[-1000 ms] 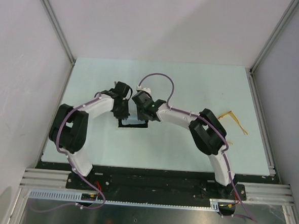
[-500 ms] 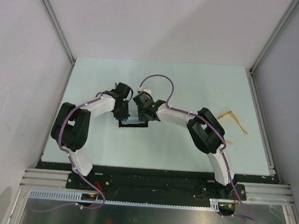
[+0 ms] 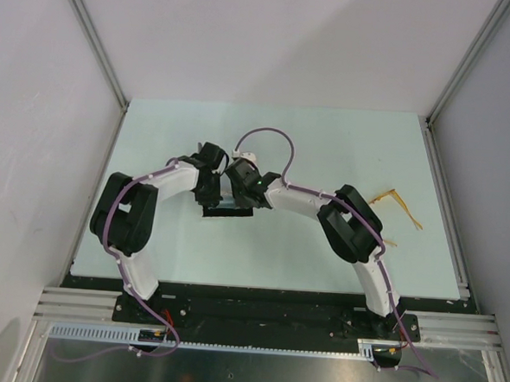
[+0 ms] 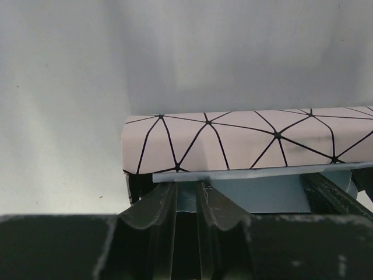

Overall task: Organize the sunglasses
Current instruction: Smooth out the folded cleaning cloth near the sunglasses case.

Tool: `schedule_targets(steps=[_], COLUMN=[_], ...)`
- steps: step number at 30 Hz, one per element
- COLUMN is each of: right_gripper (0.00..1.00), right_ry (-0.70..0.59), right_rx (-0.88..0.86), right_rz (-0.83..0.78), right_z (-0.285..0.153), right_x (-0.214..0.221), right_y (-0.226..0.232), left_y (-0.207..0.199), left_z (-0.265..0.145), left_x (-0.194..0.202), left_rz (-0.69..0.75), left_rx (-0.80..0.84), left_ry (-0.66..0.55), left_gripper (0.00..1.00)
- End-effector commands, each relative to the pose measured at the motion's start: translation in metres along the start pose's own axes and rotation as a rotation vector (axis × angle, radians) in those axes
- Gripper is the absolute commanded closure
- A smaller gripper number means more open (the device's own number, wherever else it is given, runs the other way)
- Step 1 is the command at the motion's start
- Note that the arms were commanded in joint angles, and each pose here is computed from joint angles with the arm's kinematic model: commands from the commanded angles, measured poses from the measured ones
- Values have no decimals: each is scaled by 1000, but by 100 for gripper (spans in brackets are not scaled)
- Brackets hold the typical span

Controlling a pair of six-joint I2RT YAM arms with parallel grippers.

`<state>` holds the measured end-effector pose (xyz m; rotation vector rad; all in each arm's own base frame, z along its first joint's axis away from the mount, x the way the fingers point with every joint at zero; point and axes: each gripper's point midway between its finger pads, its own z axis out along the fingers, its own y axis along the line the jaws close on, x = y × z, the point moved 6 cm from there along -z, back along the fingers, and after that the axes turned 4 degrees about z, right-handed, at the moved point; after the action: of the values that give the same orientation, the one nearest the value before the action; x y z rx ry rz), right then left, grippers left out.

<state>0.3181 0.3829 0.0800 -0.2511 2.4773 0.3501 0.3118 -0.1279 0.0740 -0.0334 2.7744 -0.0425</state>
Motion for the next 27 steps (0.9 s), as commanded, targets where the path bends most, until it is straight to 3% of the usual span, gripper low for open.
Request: schedule_targets(steps=[1, 11, 15, 27], right_gripper=[59, 59, 64, 75], right_ry=[-81, -151, -160, -133], right_rx=[-4, -21, -30, -102], right_rz=[-19, -19, -10, 11], right_z=[-13, -29, -33, -23], right_x=[-17, -30, -28, -18], right_y=[6, 14, 14, 18], left_y=[0, -5, -8, -15], left_z=[0, -26, -37, -25], left_x=[1, -18, -24, -23], left_rz=[-2, -18, -40, -47], left_rx=[-24, 13, 42, 66], left_ry=[-9, -103, -133, -93], left_gripper=[76, 75, 74, 76])
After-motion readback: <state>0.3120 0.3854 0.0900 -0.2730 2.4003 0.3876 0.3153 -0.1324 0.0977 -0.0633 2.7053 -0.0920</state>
